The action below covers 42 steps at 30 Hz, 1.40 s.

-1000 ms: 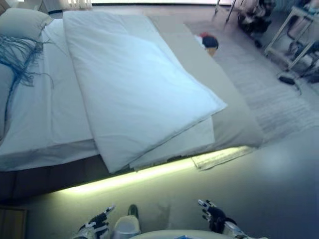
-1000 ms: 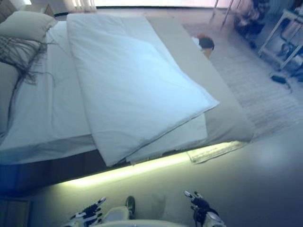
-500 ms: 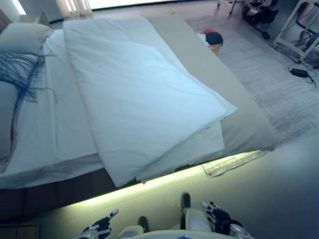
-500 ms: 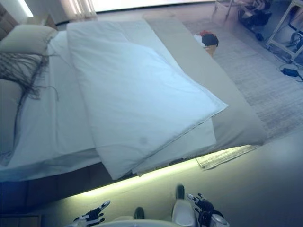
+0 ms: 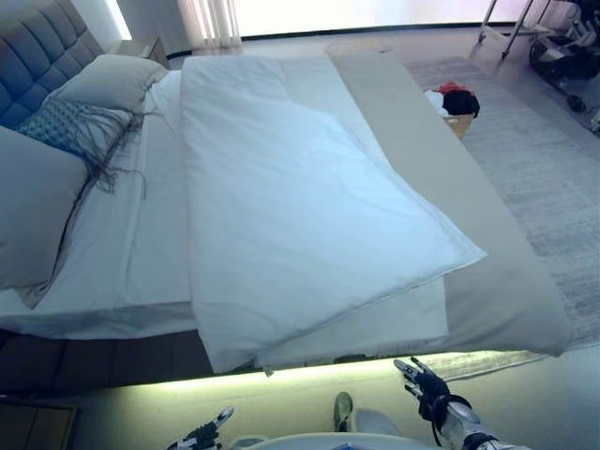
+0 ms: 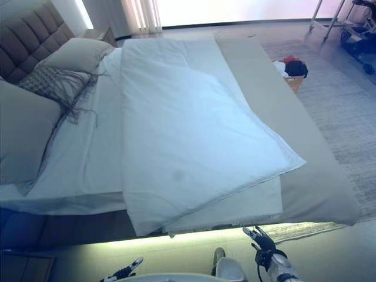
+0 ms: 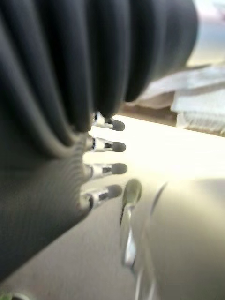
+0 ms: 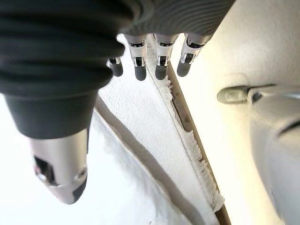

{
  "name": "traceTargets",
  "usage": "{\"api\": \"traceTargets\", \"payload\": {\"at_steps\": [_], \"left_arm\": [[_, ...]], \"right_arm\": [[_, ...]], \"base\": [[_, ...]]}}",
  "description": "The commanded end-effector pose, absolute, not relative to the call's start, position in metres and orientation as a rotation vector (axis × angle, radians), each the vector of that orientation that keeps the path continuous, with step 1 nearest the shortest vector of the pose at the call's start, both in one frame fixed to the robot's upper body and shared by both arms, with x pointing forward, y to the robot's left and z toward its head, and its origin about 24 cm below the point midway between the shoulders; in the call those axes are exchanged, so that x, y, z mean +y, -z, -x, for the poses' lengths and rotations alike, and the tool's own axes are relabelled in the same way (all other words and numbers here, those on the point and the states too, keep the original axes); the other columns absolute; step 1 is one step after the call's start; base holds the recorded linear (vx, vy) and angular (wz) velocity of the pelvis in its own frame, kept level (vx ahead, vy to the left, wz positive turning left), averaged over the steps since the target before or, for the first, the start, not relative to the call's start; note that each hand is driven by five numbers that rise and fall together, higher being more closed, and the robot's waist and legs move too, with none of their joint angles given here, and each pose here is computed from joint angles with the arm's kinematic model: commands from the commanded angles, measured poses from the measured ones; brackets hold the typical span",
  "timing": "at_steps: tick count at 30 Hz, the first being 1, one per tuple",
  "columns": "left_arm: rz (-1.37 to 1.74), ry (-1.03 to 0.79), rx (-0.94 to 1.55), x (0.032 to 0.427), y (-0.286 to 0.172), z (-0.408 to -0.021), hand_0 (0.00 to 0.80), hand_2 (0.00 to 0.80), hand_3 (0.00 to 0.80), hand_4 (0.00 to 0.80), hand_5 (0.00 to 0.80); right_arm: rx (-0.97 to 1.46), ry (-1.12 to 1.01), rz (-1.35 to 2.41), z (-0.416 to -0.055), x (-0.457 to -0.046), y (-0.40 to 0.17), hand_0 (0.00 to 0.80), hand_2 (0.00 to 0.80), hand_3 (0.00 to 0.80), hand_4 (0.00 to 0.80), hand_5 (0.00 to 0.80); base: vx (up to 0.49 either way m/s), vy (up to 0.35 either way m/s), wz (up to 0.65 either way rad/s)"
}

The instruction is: Make the bed neatly

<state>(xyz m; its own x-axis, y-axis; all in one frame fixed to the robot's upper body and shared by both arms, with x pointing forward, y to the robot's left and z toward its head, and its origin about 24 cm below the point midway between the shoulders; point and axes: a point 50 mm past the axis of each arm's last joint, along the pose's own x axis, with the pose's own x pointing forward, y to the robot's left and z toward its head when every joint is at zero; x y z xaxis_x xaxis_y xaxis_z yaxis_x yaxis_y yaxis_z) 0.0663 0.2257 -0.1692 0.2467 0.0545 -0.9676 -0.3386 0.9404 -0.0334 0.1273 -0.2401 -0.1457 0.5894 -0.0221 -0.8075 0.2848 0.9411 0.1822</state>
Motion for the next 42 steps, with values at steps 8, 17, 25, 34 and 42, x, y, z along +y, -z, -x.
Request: {"api": "traceTargets", "payload": {"at_steps": [8,17,25,34,42], "left_arm": [[0.147,-0.240,1.266,0.233,0.166,-0.079,0.000,0.000,0.000,0.000,0.000],[0.157,-0.258,1.216,0.242,0.161,-0.090,0.000,0.000,0.000,0.000,0.000],[0.137,-0.198,1.207,0.240,0.162,-0.085,0.000,0.000,0.000,0.000,0.000],[0.357,-0.166,0.801,0.237,0.126,-0.182,0.000,0.000,0.000,0.000,0.000],[0.501,-0.118,0.519,0.220,0.085,-0.245,0.000,0.000,0.000,0.000,0.000]], "right_arm": [[0.666,0.297,-0.632,-0.172,-0.245,0.125,0.000,0.000,0.000,0.000,0.000],[0.526,0.453,-0.904,-0.176,-0.248,0.122,0.000,0.000,0.000,0.000,0.000],[0.514,0.484,-1.000,-0.181,-0.252,0.120,0.000,0.000,0.000,0.000,0.000],[0.386,0.434,-1.017,-0.262,-0.269,0.065,0.000,0.000,0.000,0.000,0.000],[0.257,0.479,-1.029,-0.291,-0.292,0.029,0.000,0.000,0.000,0.000,0.000]], "base": [[0.056,0.216,-0.14],[0.073,0.043,0.19],[0.091,-0.043,0.06],[-0.232,-0.046,0.09],[-0.162,-0.005,0.03]]}}
